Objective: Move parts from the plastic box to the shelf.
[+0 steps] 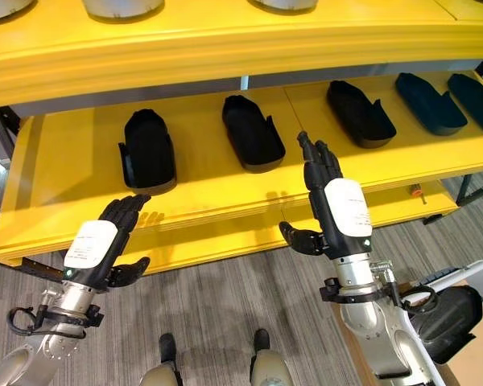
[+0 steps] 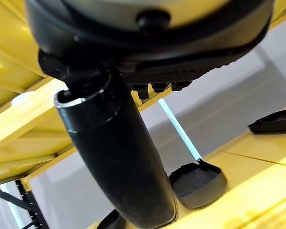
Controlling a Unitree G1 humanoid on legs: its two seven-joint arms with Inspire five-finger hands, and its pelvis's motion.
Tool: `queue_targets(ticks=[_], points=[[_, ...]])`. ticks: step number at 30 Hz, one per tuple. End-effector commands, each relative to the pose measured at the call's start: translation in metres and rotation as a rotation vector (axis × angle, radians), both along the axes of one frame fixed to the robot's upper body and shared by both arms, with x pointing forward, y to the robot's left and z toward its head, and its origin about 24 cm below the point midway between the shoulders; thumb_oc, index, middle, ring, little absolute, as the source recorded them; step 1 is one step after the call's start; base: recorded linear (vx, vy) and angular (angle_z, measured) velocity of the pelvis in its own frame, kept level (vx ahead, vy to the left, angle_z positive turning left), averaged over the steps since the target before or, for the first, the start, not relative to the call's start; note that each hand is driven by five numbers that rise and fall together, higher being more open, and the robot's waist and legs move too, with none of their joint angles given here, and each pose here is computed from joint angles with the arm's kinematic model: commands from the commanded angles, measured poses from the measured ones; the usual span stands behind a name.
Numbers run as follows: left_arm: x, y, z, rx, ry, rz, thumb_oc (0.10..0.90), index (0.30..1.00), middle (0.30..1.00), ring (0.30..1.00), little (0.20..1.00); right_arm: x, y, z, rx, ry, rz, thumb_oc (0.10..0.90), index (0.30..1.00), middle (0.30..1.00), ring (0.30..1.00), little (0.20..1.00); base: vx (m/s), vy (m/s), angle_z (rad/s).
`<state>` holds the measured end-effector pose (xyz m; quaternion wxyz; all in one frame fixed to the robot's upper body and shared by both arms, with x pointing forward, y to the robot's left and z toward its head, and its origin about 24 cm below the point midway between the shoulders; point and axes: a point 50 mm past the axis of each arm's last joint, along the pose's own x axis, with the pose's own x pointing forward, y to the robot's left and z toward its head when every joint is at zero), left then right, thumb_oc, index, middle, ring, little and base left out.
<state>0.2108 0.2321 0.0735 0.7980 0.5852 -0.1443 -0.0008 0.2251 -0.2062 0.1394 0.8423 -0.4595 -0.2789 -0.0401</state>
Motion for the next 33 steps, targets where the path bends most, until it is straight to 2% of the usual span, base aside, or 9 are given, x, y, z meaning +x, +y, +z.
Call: queue_targets(ticks=[1, 13, 25, 33], points=[[0.014, -0.001, 0.042, 0.041, -0.257, -0.013, 0.9, 1.0, 1.0, 1.0, 1.0, -0.001, 0.009, 0.042, -0.001, -0.26, 0.055, 0.9, 1.0, 1.0, 1.0, 1.0, 0.0, 0.0, 0.0], [0.022, 0.007, 0.037, 0.035, -0.275, 0.074, 0.9, 1.0, 1.0, 1.0, 1.0, 0.002, 0.011, 0.045, 0.005, -0.283, 0.042, 0.9, 1.0, 1.0, 1.0, 1.0, -0.01, 0.005, -0.04], [0.05, -0.009, 0.02, -0.036, -0.224, 0.085, 0.9, 1.0, 1.0, 1.0, 1.0, 0.008, 0.02, 0.048, 0.022, -0.306, 0.067, 0.9, 1.0, 1.0, 1.0, 1.0, -0.02, 0.012, -0.09], [0.057, -0.014, 0.011, -0.043, -0.189, 0.09, 0.9, 1.0, 1.0, 1.0, 1.0, 0.008, 0.022, 0.048, 0.03, -0.319, 0.073, 0.9, 1.0, 1.0, 1.0, 1.0, -0.01, 0.001, -0.06]])
